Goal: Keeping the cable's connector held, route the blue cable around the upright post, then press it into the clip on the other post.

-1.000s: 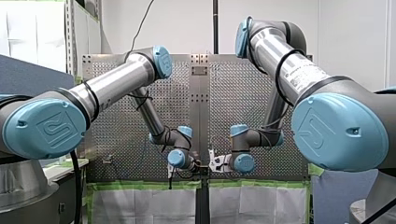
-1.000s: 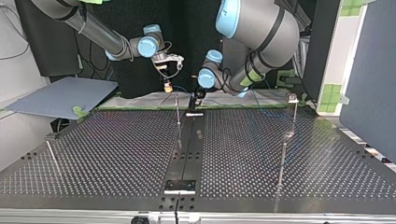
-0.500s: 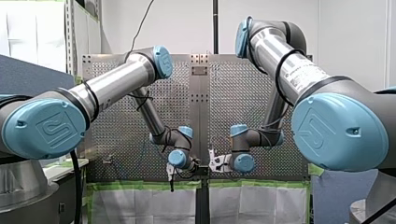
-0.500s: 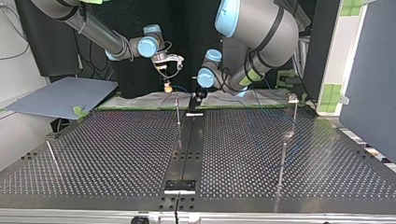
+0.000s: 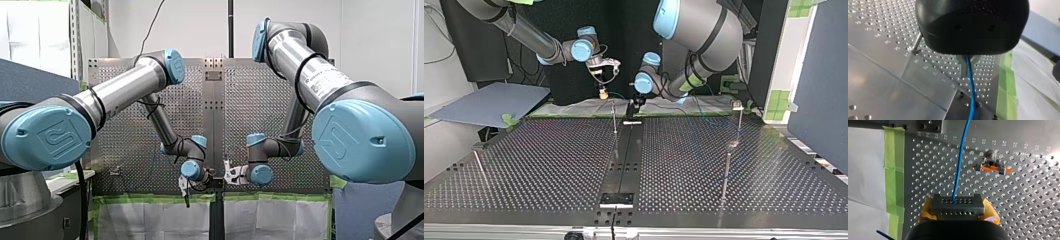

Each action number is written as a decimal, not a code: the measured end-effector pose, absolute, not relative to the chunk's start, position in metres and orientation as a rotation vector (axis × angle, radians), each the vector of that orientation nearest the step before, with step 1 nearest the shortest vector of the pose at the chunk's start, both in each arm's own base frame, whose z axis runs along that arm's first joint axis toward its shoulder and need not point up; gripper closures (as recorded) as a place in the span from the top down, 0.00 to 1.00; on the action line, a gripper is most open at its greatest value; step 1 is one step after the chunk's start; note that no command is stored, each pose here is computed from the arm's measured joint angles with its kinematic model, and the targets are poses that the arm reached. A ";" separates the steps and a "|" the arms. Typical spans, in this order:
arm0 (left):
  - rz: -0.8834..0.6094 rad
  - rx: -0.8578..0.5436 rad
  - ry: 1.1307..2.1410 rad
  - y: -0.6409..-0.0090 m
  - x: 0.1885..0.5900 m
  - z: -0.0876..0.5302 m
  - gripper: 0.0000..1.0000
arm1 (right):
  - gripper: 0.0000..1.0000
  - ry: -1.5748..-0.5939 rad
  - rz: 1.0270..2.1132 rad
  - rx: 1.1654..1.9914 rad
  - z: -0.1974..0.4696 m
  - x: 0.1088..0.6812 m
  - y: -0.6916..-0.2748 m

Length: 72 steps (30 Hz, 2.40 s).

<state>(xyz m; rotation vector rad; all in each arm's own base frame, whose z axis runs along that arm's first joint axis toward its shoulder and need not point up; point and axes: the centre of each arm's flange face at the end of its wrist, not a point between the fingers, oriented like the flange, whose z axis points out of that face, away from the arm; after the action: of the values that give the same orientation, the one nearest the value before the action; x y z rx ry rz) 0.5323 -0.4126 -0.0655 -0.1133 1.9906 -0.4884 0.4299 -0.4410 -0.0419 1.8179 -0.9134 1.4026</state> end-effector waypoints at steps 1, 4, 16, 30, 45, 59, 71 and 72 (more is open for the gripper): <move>-0.491 -0.122 1.990 -0.413 0.532 -0.065 0.00 | 0.00 -0.914 1.401 1.817 -0.042 0.430 -0.441; -0.496 -0.150 1.988 -0.415 0.528 -0.066 0.00 | 0.00 -0.916 1.399 1.815 -0.042 0.429 -0.442; -0.431 -0.129 1.957 -0.423 0.497 -0.071 0.00 | 0.00 -0.928 1.376 1.818 -0.046 0.421 -0.442; -0.405 -0.097 1.898 -0.443 0.483 -0.044 0.00 | 0.00 -0.904 1.369 1.828 -0.059 0.405 -0.446; -0.373 -0.064 1.876 -0.445 0.485 -0.038 0.00 | 0.00 -0.821 1.434 1.839 -0.076 0.390 -0.462; -0.247 -0.031 1.847 -0.453 0.476 0.002 0.00 | 0.00 -0.841 1.498 1.841 -0.074 0.362 -0.486; -0.163 -0.027 1.841 -0.462 0.459 0.003 0.00 | 0.00 -0.844 1.532 1.858 -0.060 0.332 -0.509; -0.159 -0.021 1.840 -0.462 0.458 0.003 0.00 | 0.00 -0.847 1.534 1.858 -0.060 0.328 -0.512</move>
<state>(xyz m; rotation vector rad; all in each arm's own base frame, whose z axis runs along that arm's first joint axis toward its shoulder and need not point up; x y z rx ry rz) 0.4579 -0.4623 0.0027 -0.0214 1.8404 -0.1589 0.3276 -0.5119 -0.0597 1.8585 -0.8466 1.5337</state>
